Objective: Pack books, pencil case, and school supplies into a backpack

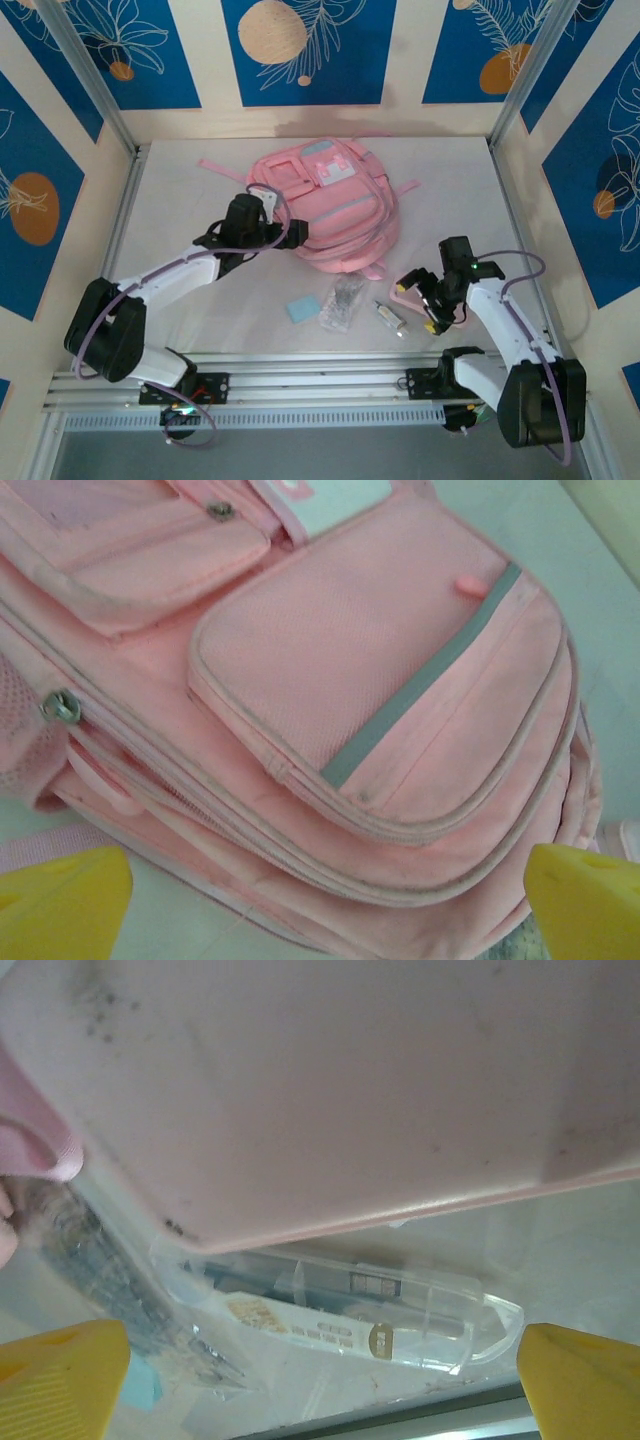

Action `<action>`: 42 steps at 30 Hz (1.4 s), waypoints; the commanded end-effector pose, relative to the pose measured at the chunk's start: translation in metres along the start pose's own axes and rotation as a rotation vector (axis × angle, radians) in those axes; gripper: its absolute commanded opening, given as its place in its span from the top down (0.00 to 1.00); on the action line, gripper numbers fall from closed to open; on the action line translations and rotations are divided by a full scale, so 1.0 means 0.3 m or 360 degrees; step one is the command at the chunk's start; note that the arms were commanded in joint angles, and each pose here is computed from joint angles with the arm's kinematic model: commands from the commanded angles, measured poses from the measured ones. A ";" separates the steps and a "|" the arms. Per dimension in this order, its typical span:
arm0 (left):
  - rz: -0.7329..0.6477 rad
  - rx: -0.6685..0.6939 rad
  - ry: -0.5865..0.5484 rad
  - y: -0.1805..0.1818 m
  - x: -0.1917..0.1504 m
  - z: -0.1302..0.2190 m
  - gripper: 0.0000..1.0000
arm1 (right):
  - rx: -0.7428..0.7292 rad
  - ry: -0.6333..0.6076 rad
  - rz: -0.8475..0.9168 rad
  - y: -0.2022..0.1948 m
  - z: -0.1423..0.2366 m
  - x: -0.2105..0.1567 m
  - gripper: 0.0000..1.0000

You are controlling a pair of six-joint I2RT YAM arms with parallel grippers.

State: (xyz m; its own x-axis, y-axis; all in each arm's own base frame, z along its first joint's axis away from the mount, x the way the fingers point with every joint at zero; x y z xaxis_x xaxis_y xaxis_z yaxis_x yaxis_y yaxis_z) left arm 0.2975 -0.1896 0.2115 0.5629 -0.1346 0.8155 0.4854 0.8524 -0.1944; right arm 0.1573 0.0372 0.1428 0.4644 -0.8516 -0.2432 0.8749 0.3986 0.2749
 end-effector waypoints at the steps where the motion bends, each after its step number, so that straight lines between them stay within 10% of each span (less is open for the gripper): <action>1: 0.0023 0.0037 -0.0079 -0.011 0.050 0.024 0.00 | -0.0029 -0.0093 -0.0125 0.012 -0.008 0.049 0.01; 9: 0.0018 -0.0096 0.0016 -0.034 0.034 0.022 0.00 | 0.0164 -0.0450 -0.0169 0.102 0.012 0.271 0.01; 18: 0.0026 -0.0164 -0.0009 -0.050 0.036 0.045 0.00 | 0.0236 -0.0380 0.0139 0.351 -0.013 0.432 0.01; 42: -0.0081 -0.0162 0.0064 -0.068 0.036 0.022 0.00 | -0.0273 -0.0368 0.0545 0.428 -0.125 0.305 0.01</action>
State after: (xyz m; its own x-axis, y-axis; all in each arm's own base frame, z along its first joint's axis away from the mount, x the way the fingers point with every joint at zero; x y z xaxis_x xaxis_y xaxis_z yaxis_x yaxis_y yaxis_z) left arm 0.2882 -0.1985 0.2204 0.5808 -0.1752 0.7950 0.5478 0.8065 -0.2225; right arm 0.3142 0.0233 0.1200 0.6835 -0.7290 0.0381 0.7111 0.6767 0.1908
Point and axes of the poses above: each hand's point on the last joint's axis, 136 mm out from that joint toward the fingers, its own z axis back along the fingers, its own y axis along the line the jaws close on, x = y × z, the point moved 9 cm from there along z, back along the fingers, and after that the axes turned 11 degrees about -z, right-handed, at the moved point
